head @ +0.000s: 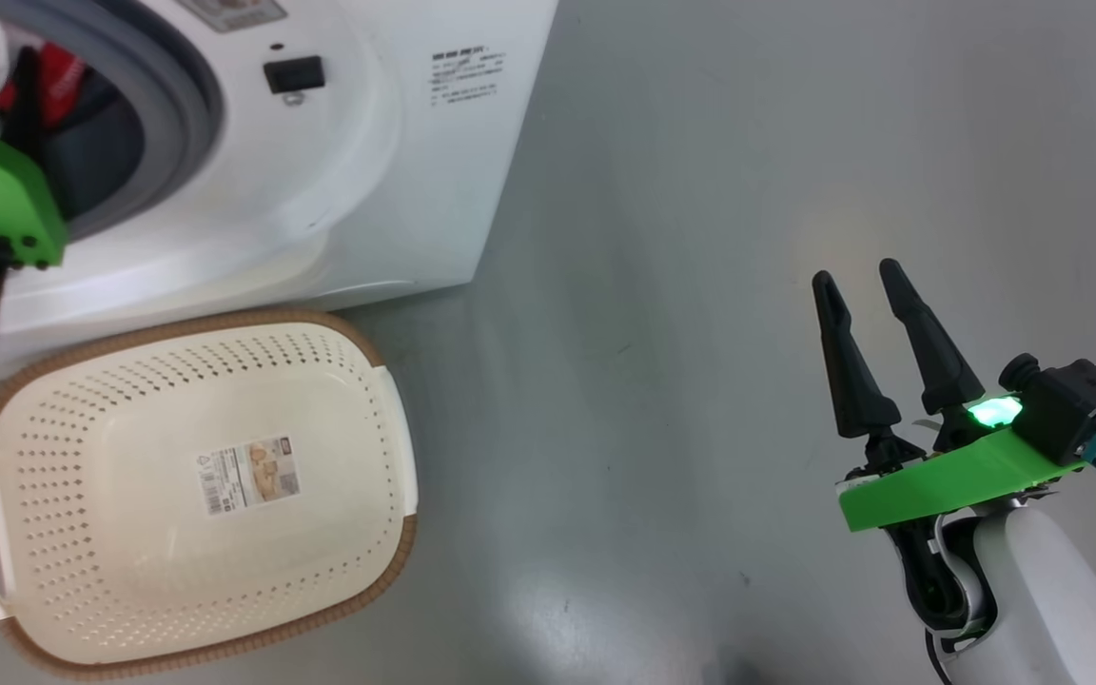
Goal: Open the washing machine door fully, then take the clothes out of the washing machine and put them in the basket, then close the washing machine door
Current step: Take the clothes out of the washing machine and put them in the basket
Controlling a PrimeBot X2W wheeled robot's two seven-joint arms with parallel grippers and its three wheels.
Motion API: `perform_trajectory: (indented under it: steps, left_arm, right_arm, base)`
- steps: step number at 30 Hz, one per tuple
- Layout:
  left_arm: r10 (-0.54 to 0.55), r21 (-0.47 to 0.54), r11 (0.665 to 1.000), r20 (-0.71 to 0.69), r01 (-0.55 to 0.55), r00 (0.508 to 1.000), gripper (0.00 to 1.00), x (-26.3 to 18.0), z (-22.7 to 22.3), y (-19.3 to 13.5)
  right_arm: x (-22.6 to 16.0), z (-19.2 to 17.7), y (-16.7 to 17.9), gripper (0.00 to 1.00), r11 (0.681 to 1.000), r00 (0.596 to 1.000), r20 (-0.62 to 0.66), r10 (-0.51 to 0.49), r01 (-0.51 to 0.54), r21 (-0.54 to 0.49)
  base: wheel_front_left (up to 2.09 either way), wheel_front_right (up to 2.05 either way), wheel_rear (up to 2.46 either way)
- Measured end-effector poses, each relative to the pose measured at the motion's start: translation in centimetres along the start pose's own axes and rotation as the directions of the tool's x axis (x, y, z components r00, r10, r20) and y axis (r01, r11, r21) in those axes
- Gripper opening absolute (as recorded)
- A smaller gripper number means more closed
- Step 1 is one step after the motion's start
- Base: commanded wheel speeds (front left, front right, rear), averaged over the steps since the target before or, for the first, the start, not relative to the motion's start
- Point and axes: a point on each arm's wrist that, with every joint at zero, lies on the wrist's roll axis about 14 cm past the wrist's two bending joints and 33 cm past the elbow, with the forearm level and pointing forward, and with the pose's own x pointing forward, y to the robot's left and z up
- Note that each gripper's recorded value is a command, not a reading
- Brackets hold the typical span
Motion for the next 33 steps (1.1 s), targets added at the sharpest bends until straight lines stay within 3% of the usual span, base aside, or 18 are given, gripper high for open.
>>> perform_trajectory:
  steps: [14,15,16,19,25,33]
  left_arm:
    - [0.008,0.03,1.0,-0.106,-0.005,0.994,1.0,2.2,-2.3,0.8]
    - [0.007,0.03,1.0,-0.107,-0.004,0.994,0.92,2.3,-2.3,0.8]
    - [0.006,0.03,1.0,-0.106,-0.003,0.994,0.62,2.4,-2.2,0.7]
    - [0.001,0.033,0.999,-0.111,0.003,0.994,0.01,2.5,-2.2,0.5]
    - [0.006,0.006,1.0,-0.088,-0.005,0.996,0.0,2.1,-1.7,0.5]
    - [0.02,-0.101,0.995,0.025,-0.017,0.999,0.0,0.8,0.4,0.1]
  right_arm:
    - [0.1,-0.5,-1.0,1.0,0.999,0.999,-0.013,-0.033,0.033,-0.006]
    - [0.1,-0.5,-1.0,1.0,0.999,0.999,-0.013,-0.034,0.034,-0.006]
    - [0.1,-0.6,-1.1,1.0,0.999,0.999,-0.013,-0.036,0.036,-0.006]
    - [0.1,-0.5,-1.1,1.0,0.999,0.999,-0.01,-0.037,0.037,-0.002]
    - [0.2,-0.3,-0.7,1.0,1.0,1.0,-0.005,-0.028,0.028,0.003]
    - [0.4,0.3,0.3,1.0,1.0,1.0,0.015,0.003,-0.004,0.012]
  base:
    - [0.0,0.0,0.0]
    - [0.0,0.0,0.0]
    - [0.0,0.0,0.0]
    - [0.0,0.0,0.0]
    - [0.0,0.0,0.0]
    - [0.0,0.0,0.0]
